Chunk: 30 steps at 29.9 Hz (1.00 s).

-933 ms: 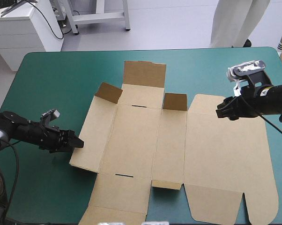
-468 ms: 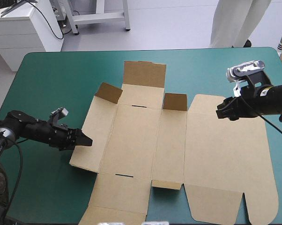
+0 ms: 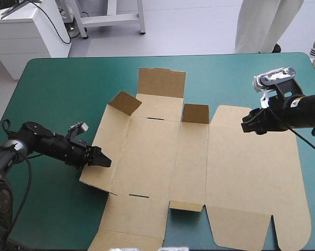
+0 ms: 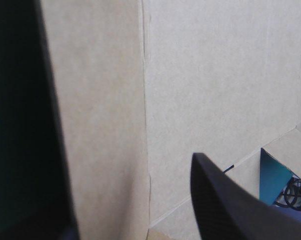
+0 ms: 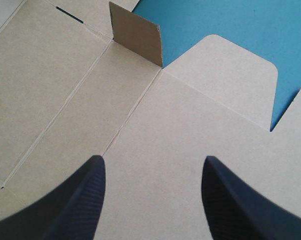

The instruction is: Fold the box

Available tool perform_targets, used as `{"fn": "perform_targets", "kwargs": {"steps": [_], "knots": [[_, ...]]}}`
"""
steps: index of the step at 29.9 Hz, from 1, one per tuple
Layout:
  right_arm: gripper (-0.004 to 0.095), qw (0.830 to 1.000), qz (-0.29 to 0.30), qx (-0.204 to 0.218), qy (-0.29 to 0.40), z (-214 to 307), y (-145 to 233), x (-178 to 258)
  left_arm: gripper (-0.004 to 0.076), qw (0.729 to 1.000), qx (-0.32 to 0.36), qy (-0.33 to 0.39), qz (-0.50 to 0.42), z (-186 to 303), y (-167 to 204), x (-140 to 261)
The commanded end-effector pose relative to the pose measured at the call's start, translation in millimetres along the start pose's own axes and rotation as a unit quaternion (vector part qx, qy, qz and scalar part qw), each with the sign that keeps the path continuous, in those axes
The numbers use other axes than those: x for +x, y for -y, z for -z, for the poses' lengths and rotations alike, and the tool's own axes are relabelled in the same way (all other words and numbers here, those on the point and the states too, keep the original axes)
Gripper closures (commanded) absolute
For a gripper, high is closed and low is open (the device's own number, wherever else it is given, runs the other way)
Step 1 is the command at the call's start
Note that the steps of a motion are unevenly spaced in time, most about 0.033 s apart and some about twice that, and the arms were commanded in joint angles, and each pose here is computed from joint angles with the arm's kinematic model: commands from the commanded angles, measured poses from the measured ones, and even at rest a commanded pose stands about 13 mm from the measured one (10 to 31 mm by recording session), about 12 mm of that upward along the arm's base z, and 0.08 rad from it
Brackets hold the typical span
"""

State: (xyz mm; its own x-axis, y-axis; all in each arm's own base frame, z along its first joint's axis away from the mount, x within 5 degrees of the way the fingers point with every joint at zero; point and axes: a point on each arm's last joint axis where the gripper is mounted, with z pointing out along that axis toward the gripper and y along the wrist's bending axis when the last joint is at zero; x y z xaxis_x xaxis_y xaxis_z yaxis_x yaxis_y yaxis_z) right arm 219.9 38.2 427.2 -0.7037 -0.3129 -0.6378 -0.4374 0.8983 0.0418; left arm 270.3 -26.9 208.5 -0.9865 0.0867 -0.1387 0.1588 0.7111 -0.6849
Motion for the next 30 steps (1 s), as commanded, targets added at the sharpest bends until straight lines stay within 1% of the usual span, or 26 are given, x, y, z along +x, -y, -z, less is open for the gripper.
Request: {"fn": "perform_targets", "kwargs": {"steps": [1, 4, 10, 13, 16, 20, 25, 28, 30], "knots": [[0.0372, 0.999, 0.004, 0.004, 0.038, 15.1, -3.2, -3.5, 0.0584, 0.999, 0.05, -0.017, -0.007, 7.7, 19.9, 3.9], [0.0372, 0.999, 0.004, 0.004, 0.038, 15.1, -3.2, -3.5, 0.0756, 0.999, 0.05, -0.017, -0.011, 7.7, 19.8, 3.9], [0.0372, 0.999, 0.004, 0.004, 0.039, 15.1, -3.1, -3.7, 0.0756, 0.998, 0.037, -0.021, -0.038, 9.8, 20.9, 1.6], [0.0372, 0.999, 0.008, 0.005, 0.039, 15.1, -3.1, -3.7, 0.0756, 0.996, -0.005, -0.036, -0.079, 15.7, 23.3, -4.4], [0.0372, 0.999, 0.008, 0.005, 0.04, 15.2, -3.0, -4.0, 0.0756, 0.988, -0.057, -0.036, -0.14, 24.9, 31.2, -17.6], [0.0372, 0.999, 0.008, 0.005, 0.04, 15.2, -3.0, -4.0, 0.0756, 0.962, -0.118, -0.005, -0.245, 37.0, 53.0, -41.9], [0.0372, 0.999, 0.008, 0.006, 0.041, 15.2, -2.9, -4.2, 0.0756, 0.928, -0.179, 0.037, -0.324, 49.8, 79.5, -73.8], [0.0372, 0.999, 0.008, 0.006, 0.042, 15.2, -2.8, -4.4, 0.0756, 0.909, -0.204, 0.036, -0.361, 50.3, 91.8, -90.4], [0.0372, 0.999, 0.007, 0.004, 0.043, 15.2, -3.1, -4.5, 0.0756, 0.89, -0.232, 0.024, -0.393, 49.2, 99.4, -100.9]]}}
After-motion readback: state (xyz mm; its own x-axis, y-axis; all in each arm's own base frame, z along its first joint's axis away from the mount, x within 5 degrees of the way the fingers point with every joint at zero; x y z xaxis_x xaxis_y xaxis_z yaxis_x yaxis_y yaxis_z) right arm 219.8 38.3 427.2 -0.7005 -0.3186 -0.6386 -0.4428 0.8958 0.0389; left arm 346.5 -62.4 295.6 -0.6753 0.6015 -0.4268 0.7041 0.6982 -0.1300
